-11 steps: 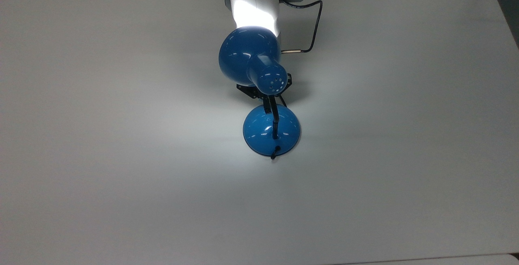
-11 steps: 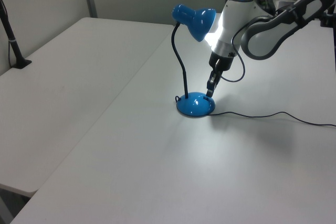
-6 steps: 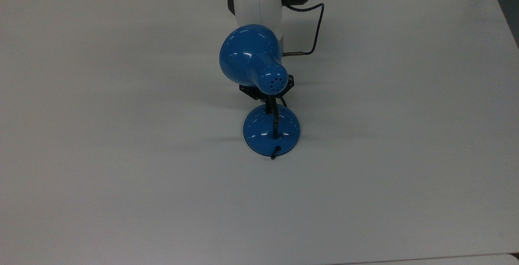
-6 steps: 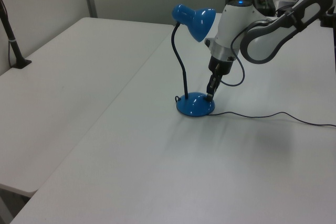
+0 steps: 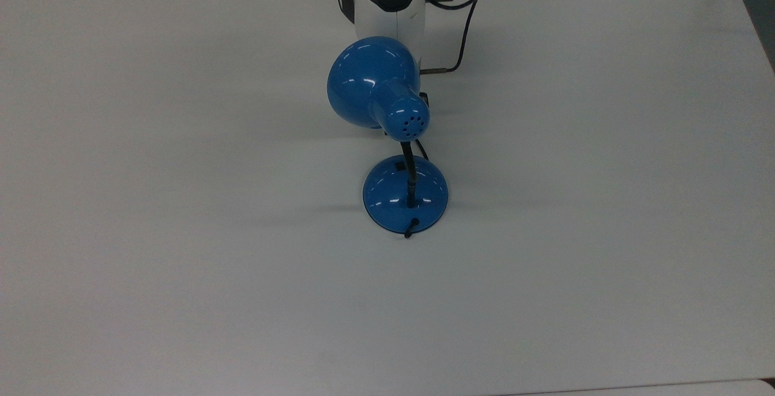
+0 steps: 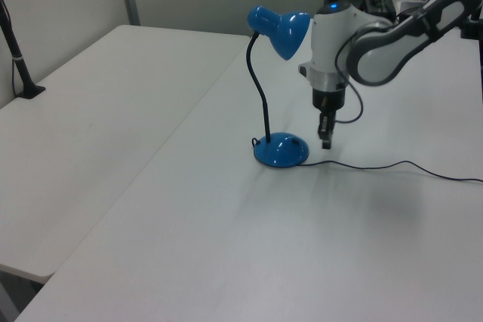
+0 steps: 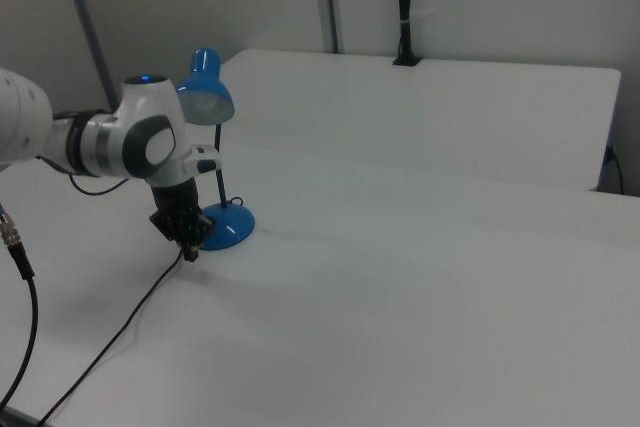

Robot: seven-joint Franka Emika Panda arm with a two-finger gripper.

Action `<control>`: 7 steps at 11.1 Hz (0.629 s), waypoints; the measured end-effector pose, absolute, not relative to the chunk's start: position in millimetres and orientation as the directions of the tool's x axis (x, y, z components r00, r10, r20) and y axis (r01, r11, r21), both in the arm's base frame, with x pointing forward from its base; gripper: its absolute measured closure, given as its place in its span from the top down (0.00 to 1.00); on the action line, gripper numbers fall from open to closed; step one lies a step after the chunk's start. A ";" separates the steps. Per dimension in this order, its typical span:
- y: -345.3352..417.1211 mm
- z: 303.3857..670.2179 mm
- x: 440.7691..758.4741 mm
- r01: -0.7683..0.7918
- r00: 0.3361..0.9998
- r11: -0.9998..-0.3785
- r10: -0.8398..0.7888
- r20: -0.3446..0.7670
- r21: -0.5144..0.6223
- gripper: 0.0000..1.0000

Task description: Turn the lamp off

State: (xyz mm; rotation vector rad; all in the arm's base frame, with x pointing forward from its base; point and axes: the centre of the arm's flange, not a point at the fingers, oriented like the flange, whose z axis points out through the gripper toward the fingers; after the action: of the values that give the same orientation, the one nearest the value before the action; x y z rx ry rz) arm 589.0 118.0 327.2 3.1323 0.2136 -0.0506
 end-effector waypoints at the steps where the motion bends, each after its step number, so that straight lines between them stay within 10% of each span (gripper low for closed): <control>1: 110.9 346.2 583.6 0.169 0.979 -0.986 0.166 -0.120 0.013 0.09; 7: 38.5 505.8 558.6 0.114 0.986 -0.993 0.108 -0.123 0.041 0.89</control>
State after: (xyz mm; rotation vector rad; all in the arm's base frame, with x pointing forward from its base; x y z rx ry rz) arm 558.6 38.5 505.8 3.0832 0.1727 -0.1874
